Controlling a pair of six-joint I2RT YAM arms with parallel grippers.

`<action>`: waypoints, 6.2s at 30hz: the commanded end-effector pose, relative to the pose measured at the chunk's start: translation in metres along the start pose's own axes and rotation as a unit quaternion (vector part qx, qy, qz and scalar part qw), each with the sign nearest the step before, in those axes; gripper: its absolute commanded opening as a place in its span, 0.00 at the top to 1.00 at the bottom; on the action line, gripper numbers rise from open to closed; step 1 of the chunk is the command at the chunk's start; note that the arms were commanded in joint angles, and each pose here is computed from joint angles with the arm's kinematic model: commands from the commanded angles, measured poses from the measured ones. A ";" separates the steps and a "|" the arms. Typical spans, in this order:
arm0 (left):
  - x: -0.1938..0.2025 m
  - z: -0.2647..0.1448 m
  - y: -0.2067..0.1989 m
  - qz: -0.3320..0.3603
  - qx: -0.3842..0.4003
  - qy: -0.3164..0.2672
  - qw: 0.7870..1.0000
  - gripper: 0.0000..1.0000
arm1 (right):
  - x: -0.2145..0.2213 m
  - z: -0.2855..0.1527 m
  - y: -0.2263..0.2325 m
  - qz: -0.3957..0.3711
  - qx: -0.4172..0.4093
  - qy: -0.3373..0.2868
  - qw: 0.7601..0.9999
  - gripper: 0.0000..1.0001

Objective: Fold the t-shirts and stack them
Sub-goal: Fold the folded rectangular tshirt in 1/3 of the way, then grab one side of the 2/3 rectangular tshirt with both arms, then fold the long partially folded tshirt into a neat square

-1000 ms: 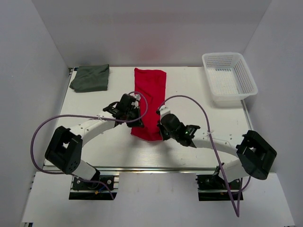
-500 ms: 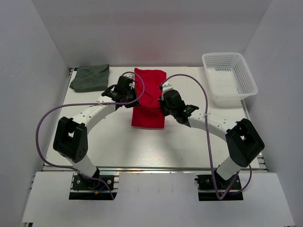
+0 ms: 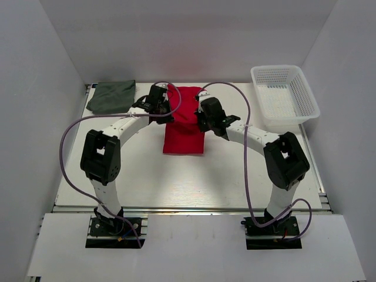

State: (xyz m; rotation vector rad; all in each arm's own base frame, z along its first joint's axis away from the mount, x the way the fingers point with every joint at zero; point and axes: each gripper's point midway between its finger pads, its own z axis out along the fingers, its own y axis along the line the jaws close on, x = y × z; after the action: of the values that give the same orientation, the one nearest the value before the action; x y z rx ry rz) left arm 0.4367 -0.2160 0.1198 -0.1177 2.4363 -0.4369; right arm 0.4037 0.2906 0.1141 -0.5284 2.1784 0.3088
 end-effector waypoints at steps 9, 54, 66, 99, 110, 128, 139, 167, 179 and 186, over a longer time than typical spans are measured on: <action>-0.047 0.024 0.004 -0.007 -0.002 -0.041 0.999 1.00 | -0.026 0.037 -0.014 0.007 -0.023 -0.001 1.000 1.00; 0.097 0.008 0.032 0.055 0.093 0.082 0.991 0.00 | 0.081 0.004 0.009 0.201 -0.148 0.102 0.963 0.10; 0.129 0.014 0.043 0.058 0.095 0.117 0.987 0.50 | 0.117 0.007 0.014 0.212 -0.157 0.148 0.953 0.47; 0.165 -0.196 -0.034 0.081 0.267 0.190 0.941 1.00 | 0.094 -0.218 0.065 0.113 -0.341 0.175 0.917 1.00; 0.130 -0.203 -0.030 0.096 0.221 0.139 0.960 1.00 | 0.055 -0.219 0.055 0.102 -0.308 0.135 0.936 1.00; 0.094 -0.162 -0.067 0.109 0.294 0.090 0.945 1.00 | 0.041 -0.194 0.041 0.139 -0.290 0.098 0.942 1.00; 0.132 -0.219 -0.080 0.185 0.433 0.055 0.880 1.00 | 0.073 -0.225 0.040 0.111 -0.289 0.047 0.950 1.00; 0.089 -0.131 -0.059 0.114 0.301 0.011 0.947 1.00 | 0.033 -0.151 -0.018 0.160 -0.128 0.035 0.978 1.00; 0.049 -0.088 -0.041 0.048 0.248 0.003 0.968 1.00 | 0.007 -0.110 -0.032 0.170 -0.126 0.043 0.976 1.00; 0.040 -0.066 -0.025 0.006 0.229 0.019 0.973 1.00 | -0.008 -0.076 -0.041 0.171 -0.130 0.054 0.975 1.00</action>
State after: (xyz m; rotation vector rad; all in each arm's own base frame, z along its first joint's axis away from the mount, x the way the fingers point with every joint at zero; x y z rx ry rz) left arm 0.3459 -0.2383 0.1360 0.1692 2.3519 -1.0028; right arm 0.3488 0.2261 0.1493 -0.2958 2.4190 0.7915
